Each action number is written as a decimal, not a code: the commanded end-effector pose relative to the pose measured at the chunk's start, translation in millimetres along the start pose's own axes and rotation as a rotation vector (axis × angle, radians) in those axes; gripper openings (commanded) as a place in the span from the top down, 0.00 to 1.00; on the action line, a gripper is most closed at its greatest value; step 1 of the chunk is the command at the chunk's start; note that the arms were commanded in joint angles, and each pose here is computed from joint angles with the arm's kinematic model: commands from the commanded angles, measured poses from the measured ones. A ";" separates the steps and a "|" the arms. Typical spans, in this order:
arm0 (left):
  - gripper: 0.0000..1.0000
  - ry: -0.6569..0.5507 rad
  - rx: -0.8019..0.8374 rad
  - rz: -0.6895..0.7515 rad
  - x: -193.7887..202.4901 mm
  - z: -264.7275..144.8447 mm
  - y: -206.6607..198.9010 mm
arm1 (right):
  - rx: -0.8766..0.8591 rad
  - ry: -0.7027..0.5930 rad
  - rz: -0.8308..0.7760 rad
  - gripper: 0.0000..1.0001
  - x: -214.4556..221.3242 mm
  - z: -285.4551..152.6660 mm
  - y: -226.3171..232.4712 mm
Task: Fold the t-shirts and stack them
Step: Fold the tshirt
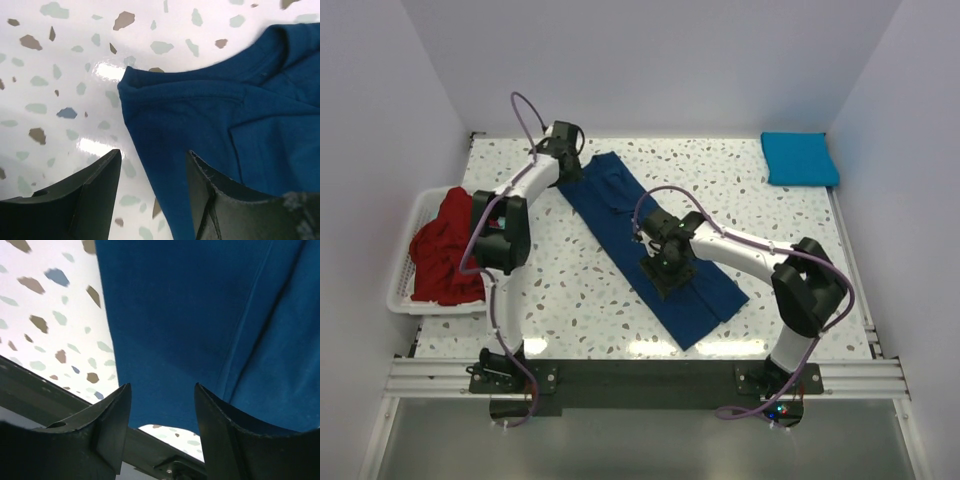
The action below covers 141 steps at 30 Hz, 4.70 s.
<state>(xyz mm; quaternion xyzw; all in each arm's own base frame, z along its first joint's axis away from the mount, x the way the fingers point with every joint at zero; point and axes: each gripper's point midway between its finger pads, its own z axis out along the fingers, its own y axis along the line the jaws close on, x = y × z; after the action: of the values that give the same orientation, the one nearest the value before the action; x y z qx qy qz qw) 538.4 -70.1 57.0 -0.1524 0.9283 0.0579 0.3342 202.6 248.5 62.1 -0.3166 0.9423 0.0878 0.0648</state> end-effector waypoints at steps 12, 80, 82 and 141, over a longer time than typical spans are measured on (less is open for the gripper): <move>0.60 0.064 0.188 0.040 72.9 -61.7 -80.3 | -0.047 0.083 -0.022 0.56 31.0 9.9 5.7; 0.30 0.263 0.266 0.040 244.0 -222.0 18.0 | -0.021 -0.083 0.357 0.55 43.3 4.4 -46.3; 0.30 0.313 0.268 0.034 269.4 -227.2 22.6 | 0.005 -0.087 0.361 0.55 40.9 4.4 -50.5; 0.54 0.456 0.322 0.024 333.9 -250.9 -33.7 | -0.061 -0.113 0.420 1.00 51.5 35.3 -41.5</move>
<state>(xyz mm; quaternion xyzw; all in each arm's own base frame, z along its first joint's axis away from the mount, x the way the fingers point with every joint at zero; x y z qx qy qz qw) 141.7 -229.7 17.7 -0.0796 0.9846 -0.1133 0.1067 194.0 195.2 12.8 -0.1093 0.9791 0.1482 0.0859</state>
